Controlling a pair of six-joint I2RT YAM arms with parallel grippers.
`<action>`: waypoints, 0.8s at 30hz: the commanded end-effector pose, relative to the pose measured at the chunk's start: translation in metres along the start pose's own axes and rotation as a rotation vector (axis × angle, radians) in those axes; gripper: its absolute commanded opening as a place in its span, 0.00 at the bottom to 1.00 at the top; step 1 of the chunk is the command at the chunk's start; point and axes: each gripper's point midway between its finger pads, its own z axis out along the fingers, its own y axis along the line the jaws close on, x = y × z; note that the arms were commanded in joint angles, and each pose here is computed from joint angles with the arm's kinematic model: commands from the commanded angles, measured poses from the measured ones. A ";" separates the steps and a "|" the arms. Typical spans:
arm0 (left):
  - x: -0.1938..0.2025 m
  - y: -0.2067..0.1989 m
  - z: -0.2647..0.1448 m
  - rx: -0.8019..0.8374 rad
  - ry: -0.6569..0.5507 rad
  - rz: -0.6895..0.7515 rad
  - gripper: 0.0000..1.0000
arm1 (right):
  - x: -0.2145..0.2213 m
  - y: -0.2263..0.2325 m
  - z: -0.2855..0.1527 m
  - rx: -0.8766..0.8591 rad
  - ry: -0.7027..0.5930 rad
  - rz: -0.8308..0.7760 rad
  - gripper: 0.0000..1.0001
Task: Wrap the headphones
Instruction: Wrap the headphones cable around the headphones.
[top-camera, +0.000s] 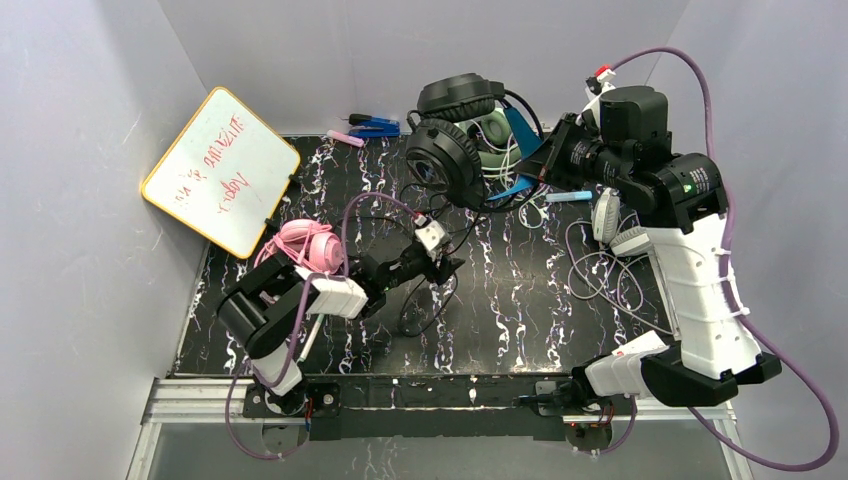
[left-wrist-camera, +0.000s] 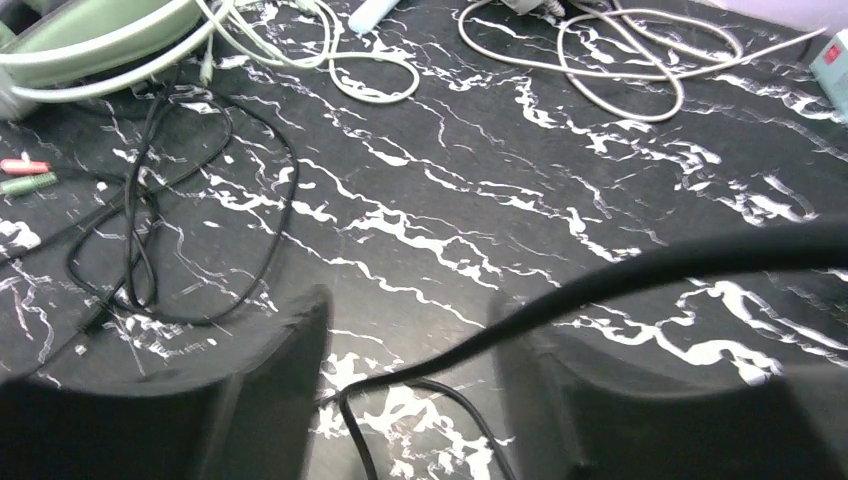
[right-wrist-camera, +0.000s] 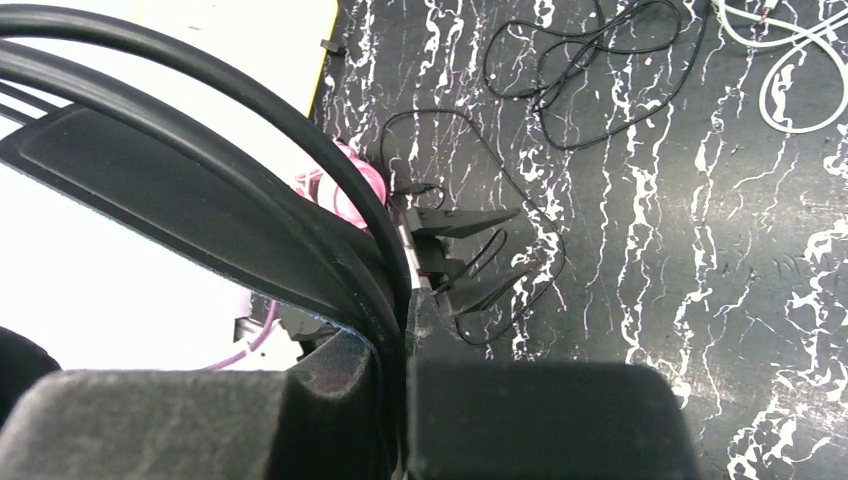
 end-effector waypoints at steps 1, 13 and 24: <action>-0.031 0.005 0.013 -0.020 -0.142 0.000 0.42 | -0.021 0.038 -0.034 -0.158 -0.096 0.025 0.01; -0.029 0.047 -0.023 -0.149 -0.154 -0.337 0.00 | 0.056 0.046 -0.038 -0.412 0.197 -0.175 0.01; -0.066 0.107 -0.040 -0.277 -0.076 -0.436 0.00 | 0.130 -0.034 -0.006 -0.199 0.434 -0.234 0.01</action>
